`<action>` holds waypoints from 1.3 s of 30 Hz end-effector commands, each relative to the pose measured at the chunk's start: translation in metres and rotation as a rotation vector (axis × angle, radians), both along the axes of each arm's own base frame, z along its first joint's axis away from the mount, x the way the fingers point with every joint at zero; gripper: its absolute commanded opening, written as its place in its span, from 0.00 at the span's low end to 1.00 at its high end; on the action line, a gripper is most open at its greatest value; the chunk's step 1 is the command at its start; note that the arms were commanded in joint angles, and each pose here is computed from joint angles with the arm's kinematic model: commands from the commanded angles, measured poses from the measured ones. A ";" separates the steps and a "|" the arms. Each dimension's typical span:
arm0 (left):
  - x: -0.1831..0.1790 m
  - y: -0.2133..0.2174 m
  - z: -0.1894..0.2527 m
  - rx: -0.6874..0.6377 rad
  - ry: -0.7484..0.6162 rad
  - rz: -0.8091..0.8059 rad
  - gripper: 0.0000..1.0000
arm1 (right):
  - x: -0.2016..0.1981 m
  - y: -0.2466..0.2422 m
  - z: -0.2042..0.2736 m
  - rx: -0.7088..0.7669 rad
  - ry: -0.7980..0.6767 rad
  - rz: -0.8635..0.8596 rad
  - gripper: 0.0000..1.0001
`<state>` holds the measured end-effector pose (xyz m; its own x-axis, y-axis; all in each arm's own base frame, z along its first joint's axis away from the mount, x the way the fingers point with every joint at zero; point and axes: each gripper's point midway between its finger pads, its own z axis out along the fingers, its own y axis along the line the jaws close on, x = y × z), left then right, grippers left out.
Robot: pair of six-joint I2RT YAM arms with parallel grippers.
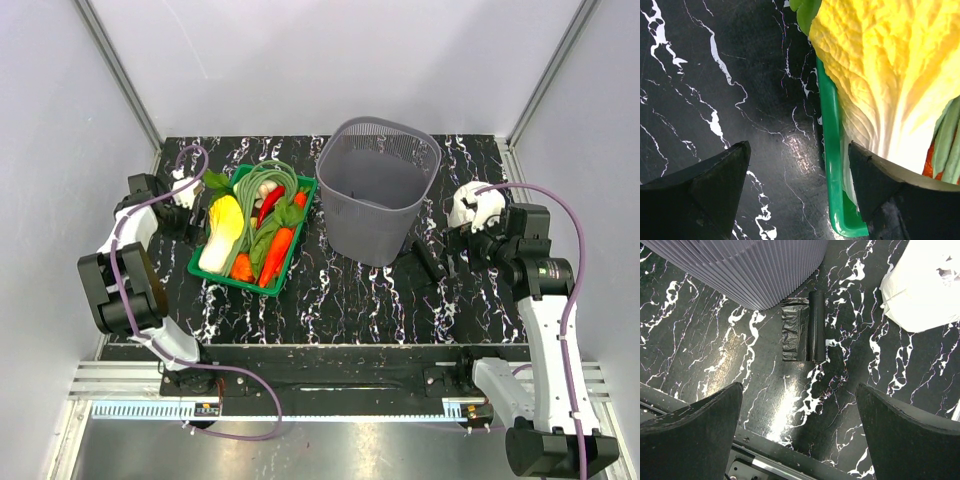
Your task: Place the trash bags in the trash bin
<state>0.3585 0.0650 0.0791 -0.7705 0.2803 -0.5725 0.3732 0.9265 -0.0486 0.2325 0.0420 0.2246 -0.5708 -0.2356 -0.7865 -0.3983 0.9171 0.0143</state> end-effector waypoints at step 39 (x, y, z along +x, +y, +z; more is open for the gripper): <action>0.069 0.095 -0.013 -0.041 -0.022 0.283 0.00 | 0.018 -0.021 -0.041 -0.101 0.024 -0.055 1.00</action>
